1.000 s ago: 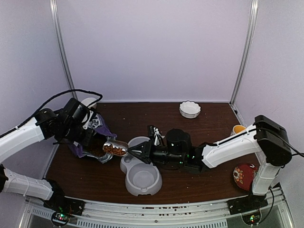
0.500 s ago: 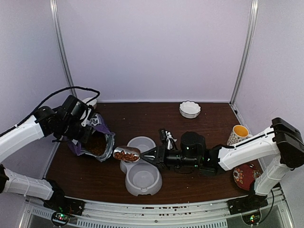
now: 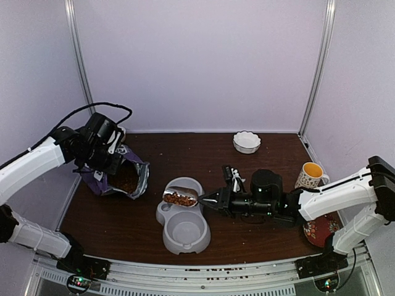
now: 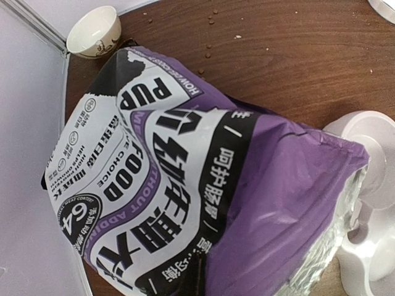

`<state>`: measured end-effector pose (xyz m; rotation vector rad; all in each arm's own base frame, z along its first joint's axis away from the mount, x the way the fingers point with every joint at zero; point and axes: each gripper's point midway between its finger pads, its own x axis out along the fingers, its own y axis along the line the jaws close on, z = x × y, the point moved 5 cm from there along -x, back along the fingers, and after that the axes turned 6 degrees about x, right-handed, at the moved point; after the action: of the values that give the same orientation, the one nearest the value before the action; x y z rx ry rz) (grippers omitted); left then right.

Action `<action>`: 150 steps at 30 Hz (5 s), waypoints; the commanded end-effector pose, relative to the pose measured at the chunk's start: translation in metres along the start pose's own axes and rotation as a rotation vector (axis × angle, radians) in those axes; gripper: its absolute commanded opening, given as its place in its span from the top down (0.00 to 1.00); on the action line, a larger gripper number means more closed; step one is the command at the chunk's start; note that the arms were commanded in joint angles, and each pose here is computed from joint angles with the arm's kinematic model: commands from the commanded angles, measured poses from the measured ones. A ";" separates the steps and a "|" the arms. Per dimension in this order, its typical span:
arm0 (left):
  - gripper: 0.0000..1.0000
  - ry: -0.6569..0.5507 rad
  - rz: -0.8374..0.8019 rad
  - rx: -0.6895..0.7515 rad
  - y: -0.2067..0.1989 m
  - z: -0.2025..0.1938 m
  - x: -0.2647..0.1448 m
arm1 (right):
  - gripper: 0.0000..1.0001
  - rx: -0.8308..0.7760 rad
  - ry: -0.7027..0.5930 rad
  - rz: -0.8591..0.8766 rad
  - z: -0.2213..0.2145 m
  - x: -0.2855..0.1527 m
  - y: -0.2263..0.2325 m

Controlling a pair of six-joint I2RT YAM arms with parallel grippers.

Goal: Serve the pet food
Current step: Place the pet food in the pet food bowl, then insert the spatula into the pet food bag.

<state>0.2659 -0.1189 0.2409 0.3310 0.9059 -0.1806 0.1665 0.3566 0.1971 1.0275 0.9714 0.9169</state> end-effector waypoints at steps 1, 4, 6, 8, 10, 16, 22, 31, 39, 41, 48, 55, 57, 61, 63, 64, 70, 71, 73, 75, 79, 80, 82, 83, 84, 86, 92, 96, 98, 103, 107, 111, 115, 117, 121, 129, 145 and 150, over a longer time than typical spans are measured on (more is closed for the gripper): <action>1.00 -0.011 0.069 -0.010 0.015 0.006 0.007 | 1.00 -0.016 -0.051 0.028 0.012 -0.014 0.006; 1.00 -0.013 0.074 -0.015 0.017 0.003 0.006 | 1.00 -0.016 -0.062 0.025 0.016 -0.017 0.004; 1.00 -0.014 0.075 -0.018 0.017 0.000 0.005 | 1.00 -0.015 -0.067 0.024 0.019 -0.018 0.004; 1.00 -0.014 0.074 -0.020 0.017 -0.001 0.005 | 1.00 -0.015 -0.071 0.021 0.021 -0.019 0.003; 1.00 -0.015 0.068 -0.022 0.016 -0.002 0.005 | 1.00 -0.016 -0.074 0.018 0.023 -0.019 0.002; 1.00 -0.023 0.049 -0.033 0.016 -0.006 0.001 | 1.00 -0.025 -0.093 -0.028 0.029 -0.019 -0.004; 1.00 -0.037 0.009 -0.043 0.013 -0.012 -0.004 | 1.00 -0.056 -0.133 -0.115 0.040 -0.019 -0.012; 1.00 -0.028 -0.047 -0.047 0.008 -0.018 -0.012 | 1.00 -0.098 -0.163 -0.220 0.051 -0.021 -0.020; 1.00 -0.032 -0.045 -0.047 0.008 -0.026 -0.009 | 1.00 -0.110 -0.170 -0.249 0.058 -0.018 -0.023; 1.00 -0.031 -0.043 -0.047 0.008 -0.026 -0.009 | 1.00 -0.113 -0.171 -0.257 0.059 -0.017 -0.024; 1.00 -0.041 -0.040 -0.062 0.009 -0.025 -0.011 | 1.00 -0.128 -0.172 -0.294 0.062 -0.017 -0.026; 1.00 -0.056 -0.085 -0.092 0.004 -0.021 -0.012 | 1.00 -0.159 -0.174 -0.347 0.065 -0.018 -0.027; 1.00 -0.060 -0.091 -0.097 0.003 -0.021 -0.012 | 1.00 -0.167 -0.171 -0.360 0.065 -0.018 -0.026; 1.00 -0.064 -0.085 -0.102 0.004 -0.020 -0.012 | 1.00 -0.174 -0.167 -0.369 0.065 -0.017 -0.026; 1.00 -0.065 -0.087 -0.103 0.004 -0.020 -0.012 | 1.00 -0.174 -0.168 -0.372 0.066 -0.018 -0.026; 1.00 -0.064 -0.087 -0.103 0.004 -0.021 -0.012 | 1.00 -0.175 -0.168 -0.376 0.066 -0.017 -0.027; 1.00 -0.067 -0.080 -0.102 0.005 -0.021 -0.012 | 1.00 -0.180 -0.165 -0.395 0.066 -0.017 -0.028; 1.00 -0.067 -0.078 -0.101 0.005 -0.021 -0.012 | 1.00 -0.182 -0.164 -0.400 0.066 -0.017 -0.029; 1.00 -0.066 -0.074 -0.100 0.005 -0.021 -0.012 | 1.00 -0.187 -0.164 -0.409 0.067 -0.017 -0.028; 1.00 -0.065 -0.076 -0.100 0.005 -0.021 -0.011 | 1.00 -0.193 -0.165 -0.418 0.068 -0.017 -0.028; 1.00 -0.067 -0.074 -0.101 0.006 -0.021 -0.012 | 1.00 -0.205 -0.161 -0.443 0.069 -0.017 -0.029; 1.00 -0.066 -0.074 -0.101 0.006 -0.021 -0.012 | 1.00 -0.210 -0.160 -0.447 0.069 -0.017 -0.028; 1.00 -0.069 -0.075 -0.101 0.005 -0.021 -0.012 | 1.00 -0.218 -0.159 -0.455 0.069 -0.017 -0.027; 1.00 -0.067 -0.074 -0.101 0.006 -0.022 -0.012 | 1.00 -0.222 -0.158 -0.458 0.069 -0.017 -0.027; 1.00 -0.069 -0.074 -0.101 0.006 -0.022 -0.013 | 1.00 -0.226 -0.156 -0.460 0.068 -0.016 -0.025; 1.00 -0.069 -0.074 -0.102 0.006 -0.022 -0.013 | 1.00 -0.236 -0.147 -0.466 0.067 -0.013 -0.024; 1.00 -0.073 -0.075 -0.104 0.006 -0.023 -0.014 | 1.00 -0.287 -0.131 -0.518 0.065 -0.005 -0.018; 1.00 -0.079 -0.077 -0.109 0.007 -0.024 -0.016 | 1.00 -0.345 -0.113 -0.585 0.062 0.000 -0.015; 1.00 -0.078 -0.075 -0.108 0.007 -0.024 -0.015 | 1.00 -0.380 -0.114 -0.631 0.063 0.001 -0.013; 1.00 -0.076 -0.073 -0.108 0.007 -0.024 -0.015 | 1.00 -0.471 -0.101 -0.724 0.060 0.007 -0.005; 1.00 -0.077 -0.074 -0.108 0.007 -0.024 -0.015 | 1.00 -0.529 -0.092 -0.777 0.057 0.010 0.000; 1.00 -0.078 -0.071 -0.107 0.007 -0.024 -0.015 | 1.00 -0.579 -0.079 -0.825 0.054 0.013 0.004; 1.00 -0.077 -0.072 -0.107 0.007 -0.024 -0.015 | 1.00 -0.604 -0.080 -0.834 0.052 0.014 0.009; 1.00 -0.078 -0.071 -0.108 0.007 -0.024 -0.015 | 1.00 -0.609 -0.087 -0.827 0.052 0.014 0.013; 1.00 -0.077 -0.072 -0.107 0.007 -0.024 -0.015 | 1.00 -0.616 -0.102 -0.814 0.052 0.013 0.020; 1.00 -0.080 -0.080 -0.111 0.006 -0.023 -0.015 | 1.00 -0.630 -0.139 -0.742 0.047 0.010 0.046; 1.00 -0.096 -0.286 -0.185 -0.029 -0.013 -0.014 | 1.00 -0.651 -0.114 -0.527 0.024 0.011 0.079; 1.00 -0.095 -0.304 -0.177 -0.037 -0.005 -0.015 | 1.00 -0.671 -0.064 -0.429 0.010 0.014 0.086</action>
<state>0.2371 -0.1286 0.2218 0.1058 0.9279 -0.3016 0.1792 0.3796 0.2609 0.2129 0.7517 0.6417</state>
